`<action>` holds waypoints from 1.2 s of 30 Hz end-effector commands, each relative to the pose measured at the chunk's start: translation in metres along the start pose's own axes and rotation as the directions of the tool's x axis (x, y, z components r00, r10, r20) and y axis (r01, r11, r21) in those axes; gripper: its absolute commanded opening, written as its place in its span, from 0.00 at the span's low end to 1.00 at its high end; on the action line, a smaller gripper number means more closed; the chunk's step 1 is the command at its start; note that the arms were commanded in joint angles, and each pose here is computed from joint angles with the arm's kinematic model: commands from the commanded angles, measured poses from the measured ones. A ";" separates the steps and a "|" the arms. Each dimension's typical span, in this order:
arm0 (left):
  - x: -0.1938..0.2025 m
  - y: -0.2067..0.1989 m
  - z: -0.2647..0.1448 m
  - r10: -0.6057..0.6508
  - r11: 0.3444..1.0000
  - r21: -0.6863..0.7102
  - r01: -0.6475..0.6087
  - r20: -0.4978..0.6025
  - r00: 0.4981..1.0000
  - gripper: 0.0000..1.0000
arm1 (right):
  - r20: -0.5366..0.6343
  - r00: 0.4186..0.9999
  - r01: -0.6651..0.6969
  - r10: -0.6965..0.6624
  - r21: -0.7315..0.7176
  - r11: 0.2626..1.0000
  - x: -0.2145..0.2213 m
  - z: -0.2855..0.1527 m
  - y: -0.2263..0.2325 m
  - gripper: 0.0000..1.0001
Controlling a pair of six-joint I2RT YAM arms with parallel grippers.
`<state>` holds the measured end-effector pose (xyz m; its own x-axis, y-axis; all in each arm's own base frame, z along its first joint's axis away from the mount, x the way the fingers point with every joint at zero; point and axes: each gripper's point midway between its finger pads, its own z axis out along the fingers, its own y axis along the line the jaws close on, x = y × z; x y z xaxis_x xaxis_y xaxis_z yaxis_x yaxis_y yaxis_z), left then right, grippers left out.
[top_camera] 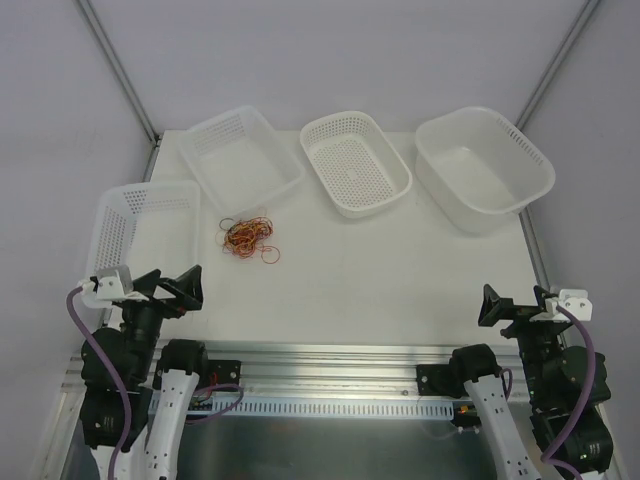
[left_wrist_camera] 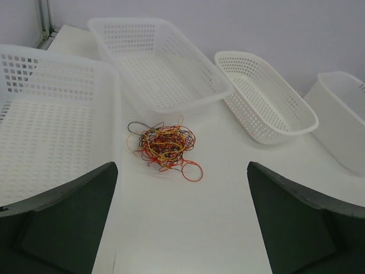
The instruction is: Untangle the cables
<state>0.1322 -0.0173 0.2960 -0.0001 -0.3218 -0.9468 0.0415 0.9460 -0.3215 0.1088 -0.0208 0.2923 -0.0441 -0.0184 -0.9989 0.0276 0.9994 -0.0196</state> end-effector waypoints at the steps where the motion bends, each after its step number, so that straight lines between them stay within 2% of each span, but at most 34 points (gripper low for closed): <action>1: -0.014 -0.008 -0.027 -0.045 0.997 0.068 0.035 0.155 0.987 0.99 | 0.190 0.980 -0.056 0.059 -0.022 0.998 -0.013 -0.034 -0.005 0.97; 8: 0.010 -0.005 -0.006 -0.135 0.990 0.039 0.133 0.049 0.990 0.99 | 0.104 0.994 -0.025 0.042 -0.161 0.987 -0.004 -0.025 0.023 0.97; 12: 0.028 -0.008 0.013 -0.213 0.977 0.011 0.214 -0.066 0.975 0.99 | 0.032 0.998 -0.049 0.057 -0.205 0.978 0.002 -0.015 0.035 0.97; 13: 0.037 -0.009 0.022 -0.230 0.973 -0.010 0.230 -0.135 0.964 0.99 | 0.021 0.998 -0.052 0.057 -0.210 0.976 0.002 -0.013 0.037 0.97; 15: 0.044 -0.014 0.030 -0.271 0.962 -0.026 0.272 -0.199 0.942 0.99 | -0.012 0.998 -0.067 0.066 -0.198 0.978 0.001 -0.007 0.037 0.97; 18: 0.060 -0.021 0.047 -0.317 0.948 -0.067 0.313 -0.331 0.889 0.99 | -0.072 0.992 -0.116 0.103 -0.204 0.972 0.002 0.001 0.044 0.97; 20: 0.075 -0.022 0.062 -0.351 0.935 -0.121 0.332 -0.421 0.836 0.99 | -0.102 0.988 -0.139 0.119 -0.223 0.965 0.004 0.005 0.050 0.97; 21: 0.085 -0.020 0.072 -0.360 0.932 -0.160 0.324 -0.474 0.804 0.99 | -0.130 0.984 -0.148 0.118 -0.259 0.955 0.007 0.007 0.058 0.97; 23: 0.086 -0.024 0.082 -0.371 0.928 -0.177 0.327 -0.509 0.777 0.99 | -0.162 0.978 -0.173 0.131 -0.281 0.944 0.010 0.009 0.066 0.97; 24: 0.098 -0.021 0.091 -0.382 0.924 -0.215 0.316 -0.555 0.739 0.99 | -0.192 0.973 -0.186 0.131 -0.304 0.934 0.014 0.011 0.072 0.97; 26: 0.097 -0.024 0.104 -0.397 0.918 -0.236 0.319 -0.573 0.717 0.99 | -0.234 0.962 -0.211 0.140 -0.315 0.925 0.020 0.014 0.078 0.97; 27: 0.107 -0.020 0.113 -0.411 0.911 -0.274 0.307 -0.604 0.683 0.99 | -0.264 0.954 -0.223 0.140 -0.318 0.921 0.025 0.017 0.081 0.97; 28: 0.110 -0.019 0.119 -0.423 0.906 -0.291 0.307 -0.608 0.672 0.99 | -0.279 0.950 -0.232 0.144 -0.315 0.920 0.028 0.018 0.082 0.97; 32: 0.117 -0.016 0.150 -0.417 0.907 -0.331 0.261 -0.612 0.673 0.99 | -0.334 0.929 -0.270 0.159 -0.319 0.908 0.040 0.026 0.090 0.97; 35: 0.131 -0.006 0.171 -0.379 0.913 -0.372 0.169 -0.615 0.692 0.99 | -0.345 0.921 -0.302 0.181 -0.341 0.890 0.044 0.031 0.099 0.97; 36: 0.143 -0.001 0.177 -0.373 0.908 -0.397 0.129 -0.630 0.682 0.99 | -0.350 0.917 -0.320 0.193 -0.355 0.878 0.044 0.031 0.103 0.97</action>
<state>0.2809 -0.0742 0.1577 -0.6917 -0.5485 -0.4698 -0.3393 0.8211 -0.4590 0.1346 0.0652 0.2341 -0.3988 0.1286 -0.9080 -0.2696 0.9299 0.2501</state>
